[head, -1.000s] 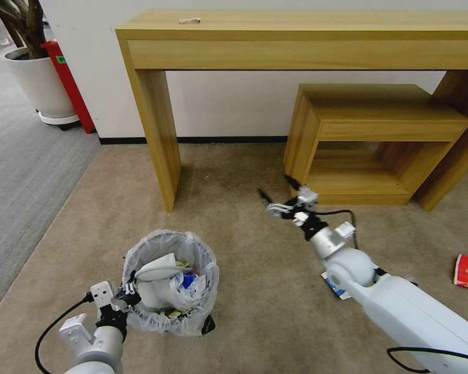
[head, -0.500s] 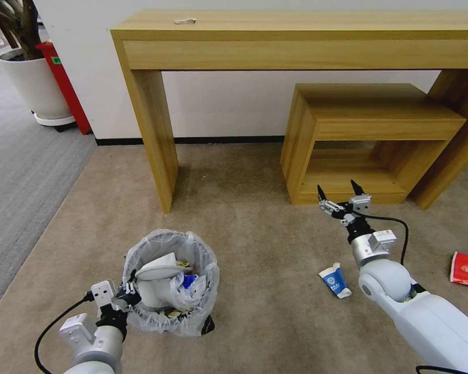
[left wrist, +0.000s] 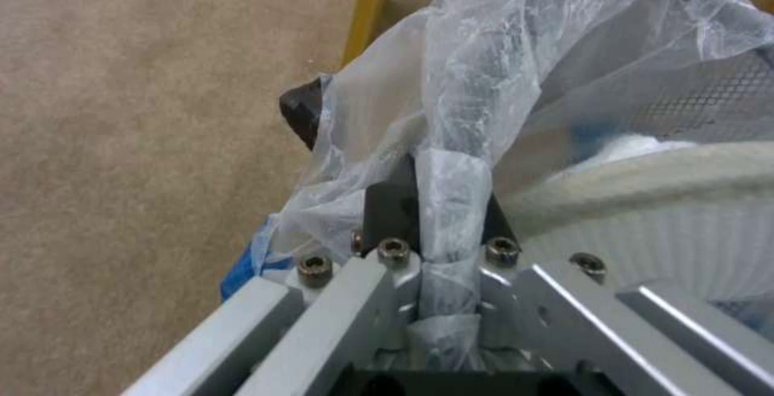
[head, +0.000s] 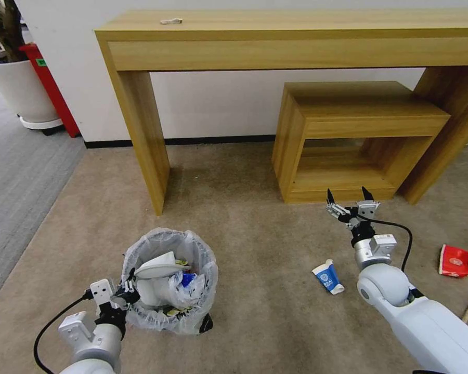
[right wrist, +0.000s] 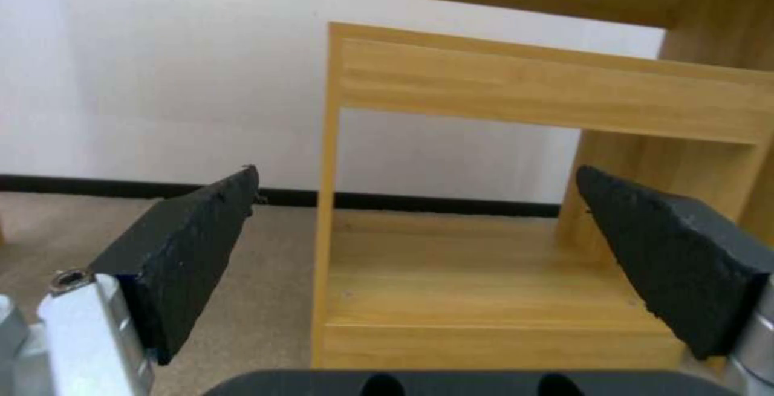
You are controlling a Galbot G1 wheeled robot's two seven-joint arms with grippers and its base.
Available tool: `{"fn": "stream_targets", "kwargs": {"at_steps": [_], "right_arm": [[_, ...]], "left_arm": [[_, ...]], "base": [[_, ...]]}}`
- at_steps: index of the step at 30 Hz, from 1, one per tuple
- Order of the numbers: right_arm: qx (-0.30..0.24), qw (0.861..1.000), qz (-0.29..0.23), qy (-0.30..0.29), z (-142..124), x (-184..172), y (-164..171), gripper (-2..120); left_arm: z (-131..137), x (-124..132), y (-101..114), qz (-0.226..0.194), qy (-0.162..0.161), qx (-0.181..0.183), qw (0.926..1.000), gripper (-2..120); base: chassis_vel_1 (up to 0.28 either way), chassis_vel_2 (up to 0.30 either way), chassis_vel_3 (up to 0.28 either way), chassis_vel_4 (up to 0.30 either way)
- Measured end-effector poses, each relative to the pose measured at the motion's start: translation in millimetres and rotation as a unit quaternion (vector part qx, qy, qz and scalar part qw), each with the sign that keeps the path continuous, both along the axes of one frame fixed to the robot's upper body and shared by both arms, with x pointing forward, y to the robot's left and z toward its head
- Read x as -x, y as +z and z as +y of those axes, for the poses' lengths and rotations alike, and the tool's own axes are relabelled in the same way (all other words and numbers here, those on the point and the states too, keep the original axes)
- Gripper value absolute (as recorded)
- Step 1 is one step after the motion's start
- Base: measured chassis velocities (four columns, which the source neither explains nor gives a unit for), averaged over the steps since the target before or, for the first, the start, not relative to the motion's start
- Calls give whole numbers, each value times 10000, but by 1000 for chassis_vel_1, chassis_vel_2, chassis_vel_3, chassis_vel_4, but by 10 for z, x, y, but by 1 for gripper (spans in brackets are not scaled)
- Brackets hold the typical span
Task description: Pick up the trash bin and place the garbage on the floor into it.
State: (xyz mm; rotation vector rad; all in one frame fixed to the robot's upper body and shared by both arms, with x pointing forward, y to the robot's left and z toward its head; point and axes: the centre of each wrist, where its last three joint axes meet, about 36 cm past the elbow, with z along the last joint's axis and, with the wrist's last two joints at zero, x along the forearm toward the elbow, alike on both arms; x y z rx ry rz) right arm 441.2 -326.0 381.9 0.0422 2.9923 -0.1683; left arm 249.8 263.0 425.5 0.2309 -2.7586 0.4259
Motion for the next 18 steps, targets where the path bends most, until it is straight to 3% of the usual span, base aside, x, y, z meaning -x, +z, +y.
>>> {"fn": "stream_targets", "kwargs": {"at_steps": [18], "right_arm": [[7, 9998, -200, 53, 50, -53, -123, 100]], "left_arm": [[11, -31, -31, 24, 13, 20, 10000, 0]], "base": [[0, 0, 0, 0]]}}
